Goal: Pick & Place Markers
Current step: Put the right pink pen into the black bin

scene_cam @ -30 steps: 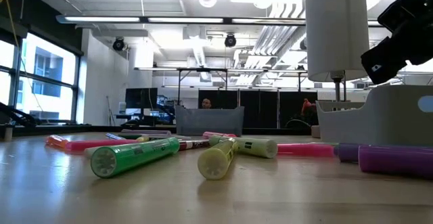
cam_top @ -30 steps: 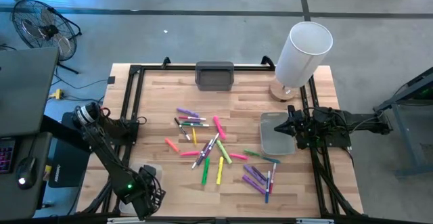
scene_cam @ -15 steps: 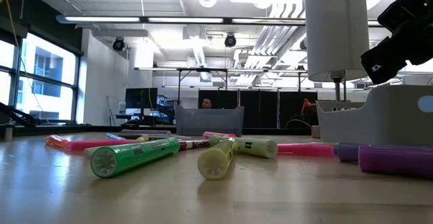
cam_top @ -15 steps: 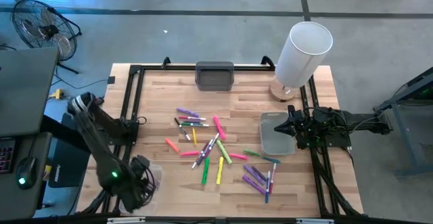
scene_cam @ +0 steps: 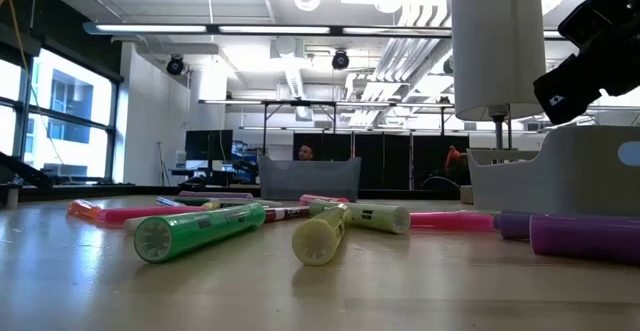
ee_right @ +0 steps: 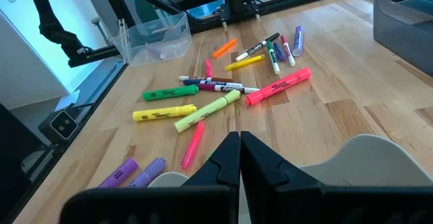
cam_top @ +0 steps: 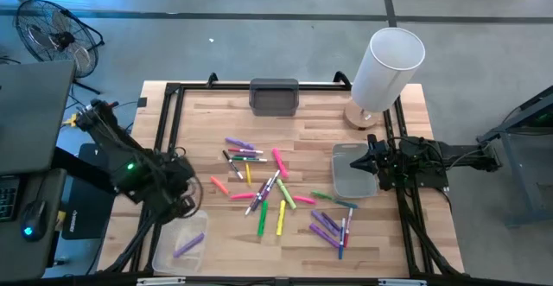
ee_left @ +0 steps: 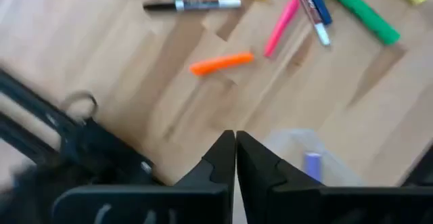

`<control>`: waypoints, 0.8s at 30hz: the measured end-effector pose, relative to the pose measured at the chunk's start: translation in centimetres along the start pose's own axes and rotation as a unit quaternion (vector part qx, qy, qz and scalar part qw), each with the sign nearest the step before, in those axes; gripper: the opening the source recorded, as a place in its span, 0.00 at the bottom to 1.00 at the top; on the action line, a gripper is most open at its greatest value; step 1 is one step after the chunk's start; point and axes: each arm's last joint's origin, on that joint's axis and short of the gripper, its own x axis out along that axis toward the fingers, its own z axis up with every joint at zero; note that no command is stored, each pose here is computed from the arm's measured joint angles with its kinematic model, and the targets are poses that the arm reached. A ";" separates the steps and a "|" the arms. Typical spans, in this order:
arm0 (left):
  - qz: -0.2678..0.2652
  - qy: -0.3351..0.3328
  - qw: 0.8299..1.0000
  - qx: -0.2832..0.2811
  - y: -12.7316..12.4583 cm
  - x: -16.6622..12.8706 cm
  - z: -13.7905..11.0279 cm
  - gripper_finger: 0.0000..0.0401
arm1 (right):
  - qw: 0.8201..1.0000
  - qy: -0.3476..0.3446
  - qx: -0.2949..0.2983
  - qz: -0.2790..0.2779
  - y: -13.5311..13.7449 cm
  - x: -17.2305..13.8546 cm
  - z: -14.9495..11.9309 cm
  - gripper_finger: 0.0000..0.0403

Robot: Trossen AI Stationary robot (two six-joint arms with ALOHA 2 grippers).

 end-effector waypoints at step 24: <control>-0.057 0.002 0.991 0.123 1.4 9.6 15.1 0.00 | 1.000 0.000 0.000 0.000 0.0 0.0 0.0 0.00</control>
